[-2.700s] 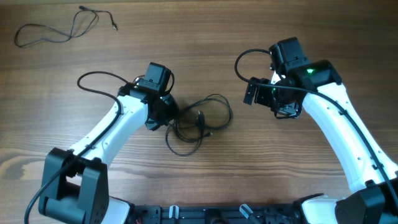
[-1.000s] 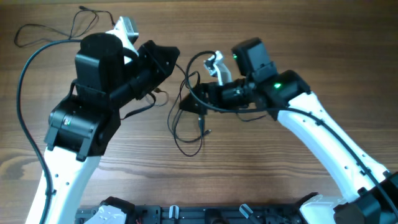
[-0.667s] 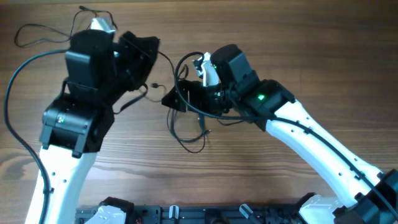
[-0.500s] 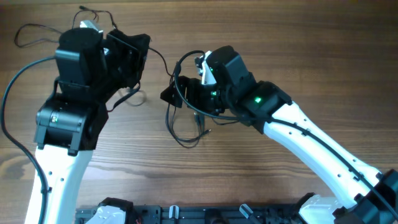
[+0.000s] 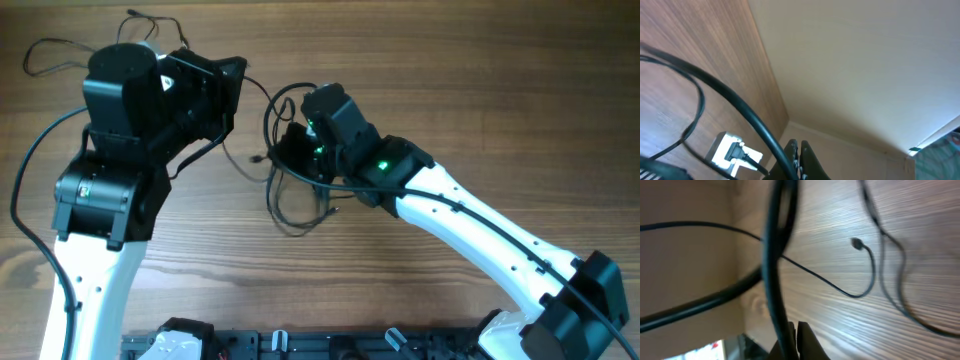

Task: Untangle cables
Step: 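Pull the cable apart, left gripper to far left, right to far right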

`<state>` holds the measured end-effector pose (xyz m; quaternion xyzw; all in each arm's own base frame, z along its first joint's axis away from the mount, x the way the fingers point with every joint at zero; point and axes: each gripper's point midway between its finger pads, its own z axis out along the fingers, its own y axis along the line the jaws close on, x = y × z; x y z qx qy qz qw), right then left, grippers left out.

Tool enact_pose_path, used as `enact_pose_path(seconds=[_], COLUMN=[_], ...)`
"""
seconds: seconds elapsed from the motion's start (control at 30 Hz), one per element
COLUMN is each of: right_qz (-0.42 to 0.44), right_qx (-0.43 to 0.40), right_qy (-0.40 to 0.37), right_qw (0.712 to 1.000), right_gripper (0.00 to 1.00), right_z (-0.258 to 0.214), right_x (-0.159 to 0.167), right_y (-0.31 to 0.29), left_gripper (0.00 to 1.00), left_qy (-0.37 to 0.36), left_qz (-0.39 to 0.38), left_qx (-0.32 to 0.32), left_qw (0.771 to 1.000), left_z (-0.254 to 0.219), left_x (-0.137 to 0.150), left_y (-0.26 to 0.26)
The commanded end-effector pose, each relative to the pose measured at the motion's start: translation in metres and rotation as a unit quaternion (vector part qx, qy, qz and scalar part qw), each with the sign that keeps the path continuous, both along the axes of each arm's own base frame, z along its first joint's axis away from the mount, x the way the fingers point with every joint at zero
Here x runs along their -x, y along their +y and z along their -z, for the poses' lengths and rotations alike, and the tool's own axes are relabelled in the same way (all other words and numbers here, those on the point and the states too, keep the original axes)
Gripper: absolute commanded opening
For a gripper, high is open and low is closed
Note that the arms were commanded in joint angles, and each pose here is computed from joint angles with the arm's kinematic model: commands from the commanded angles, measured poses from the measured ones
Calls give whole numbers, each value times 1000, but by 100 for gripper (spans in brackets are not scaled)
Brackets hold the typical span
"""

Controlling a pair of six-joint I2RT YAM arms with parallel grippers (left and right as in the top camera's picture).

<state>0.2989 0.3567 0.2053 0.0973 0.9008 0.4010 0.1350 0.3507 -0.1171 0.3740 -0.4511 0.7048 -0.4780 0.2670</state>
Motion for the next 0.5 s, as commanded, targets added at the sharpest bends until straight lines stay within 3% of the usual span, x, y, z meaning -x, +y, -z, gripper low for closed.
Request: enact_pose_path(seconds=[0.0, 0.23, 0.47], right_qz=[50, 102, 122], right_qx=[47, 135, 212], right_qy=[6, 63, 93], right_qw=[998, 984, 965], right_gripper=[4, 4, 4], right_z=[17, 48, 66], right_x=[-12, -26, -35], right_y=[-22, -97, -175], left_gripper=[4, 4, 4], left_qy=[18, 80, 103], left_qz=[-34, -74, -91], left_qx=[-6, -96, -116], left_qw=[999, 989, 984], left_z=[3, 42, 53], left_x=[10, 24, 34], left_y=[24, 87, 123])
